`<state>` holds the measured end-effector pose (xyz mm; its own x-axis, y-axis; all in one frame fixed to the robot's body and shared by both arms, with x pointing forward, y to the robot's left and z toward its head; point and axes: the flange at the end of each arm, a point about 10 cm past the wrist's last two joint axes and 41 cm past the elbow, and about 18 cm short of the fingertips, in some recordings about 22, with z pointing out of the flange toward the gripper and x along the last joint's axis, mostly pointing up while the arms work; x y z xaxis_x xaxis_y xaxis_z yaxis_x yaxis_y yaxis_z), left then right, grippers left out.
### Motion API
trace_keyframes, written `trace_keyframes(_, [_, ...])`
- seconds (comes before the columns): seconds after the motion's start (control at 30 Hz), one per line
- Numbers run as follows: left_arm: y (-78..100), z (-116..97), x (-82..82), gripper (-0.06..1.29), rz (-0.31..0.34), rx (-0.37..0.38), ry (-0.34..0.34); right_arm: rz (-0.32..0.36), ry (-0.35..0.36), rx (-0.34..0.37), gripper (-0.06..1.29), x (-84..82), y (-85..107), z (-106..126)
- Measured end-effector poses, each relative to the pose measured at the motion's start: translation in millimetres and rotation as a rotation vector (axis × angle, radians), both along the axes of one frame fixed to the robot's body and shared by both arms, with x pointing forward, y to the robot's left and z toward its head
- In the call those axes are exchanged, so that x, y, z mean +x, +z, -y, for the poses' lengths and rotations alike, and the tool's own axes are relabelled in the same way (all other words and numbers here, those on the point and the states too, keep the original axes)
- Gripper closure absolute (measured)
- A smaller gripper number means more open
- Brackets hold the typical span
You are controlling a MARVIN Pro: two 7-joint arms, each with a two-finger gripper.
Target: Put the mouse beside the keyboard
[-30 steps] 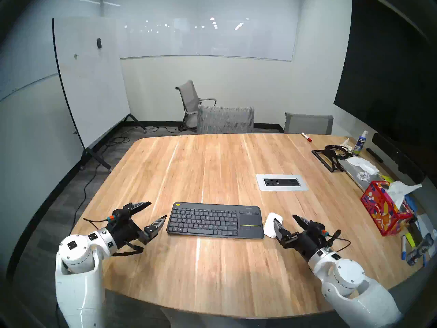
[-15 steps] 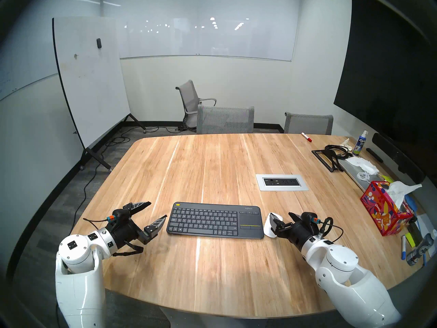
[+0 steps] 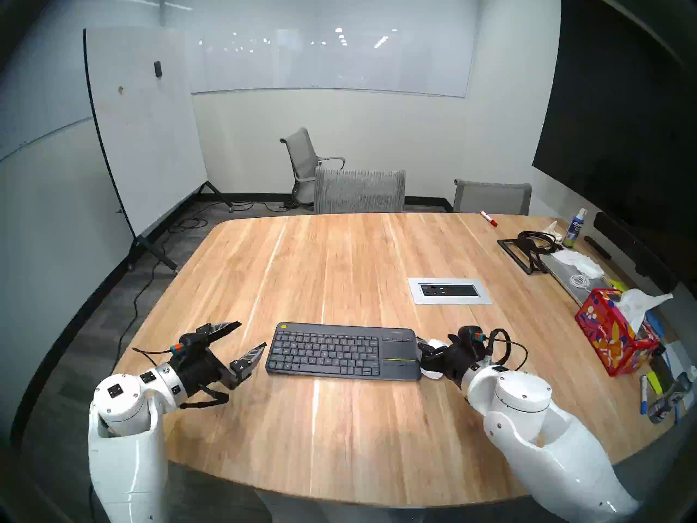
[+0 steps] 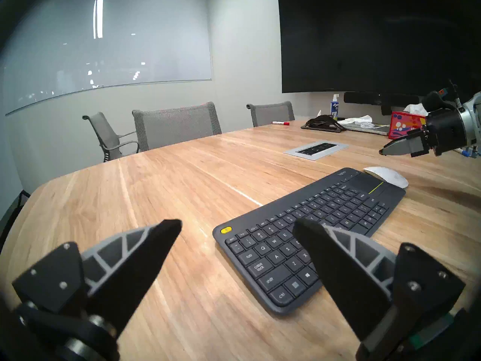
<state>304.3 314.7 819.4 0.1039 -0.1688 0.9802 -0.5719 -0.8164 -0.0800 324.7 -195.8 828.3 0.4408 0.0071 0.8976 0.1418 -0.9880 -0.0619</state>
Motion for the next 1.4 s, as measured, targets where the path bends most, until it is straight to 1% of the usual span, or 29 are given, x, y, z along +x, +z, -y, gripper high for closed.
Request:
trace_keyframes(0.1, [0.0, 0, 0.0, 0.05, 0.000, 0.000, 0.000, -0.015, -0.042, 0.016, 0.04, 1.6, -0.2, -14])
trace_keyframes(0.17, [0.0, 0, 0.0, 0.05, 0.000, 0.000, 0.000, -0.026, -0.084, 0.027, 0.04, 3.5, -0.6, -22])
trace_keyframes(0.23, [0.0, 0, 0.0, 0.05, 0.000, 0.000, 0.000, -0.027, -0.102, 0.030, 0.04, 4.3, -0.7, -24])
trace_keyframes(0.33, [0.0, 0, 0.0, 0.05, 0.000, 0.000, 0.000, -0.024, -0.155, 0.042, 0.04, 6.7, -0.1, -29])
trace_keyframes(0.47, [0.0, 0, 0.0, 0.05, 0.000, 0.000, 0.000, -0.009, -0.190, 0.051, 0.04, 7.9, 4.4, -31])
trace_keyframes(0.77, [0.0, 0, 0.0, 0.05, 0.000, 0.000, 0.000, 0.021, -0.219, 0.059, 0.04, 6.5, 17.3, -30])
trace_keyframes(0.87, [0.0, 0, 0.0, 0.05, 0.000, 0.000, 0.000, 0.023, -0.220, 0.057, 0.04, -0.5, 20.2, -29])
trace_keyframes(1.13, [0.0, 0, -0.1, 0.05, 0.000, 0.000, 0.000, -0.001, -0.209, 0.056, 0.04, -17.9, 17.6, -29])
trace_keyframes(1.23, [-0.1, 0, -0.1, 0.05, 0.000, 0.000, 0.000, -0.011, -0.211, 0.054, 0.04, -21.5, 15.0, -26])
trace_keyframes(1.4, [-0.1, 0, -0.1, 0.05, 0.000, 0.000, 0.000, -0.013, -0.219, 0.053, 0.04, -22.4, 12.9, -18])
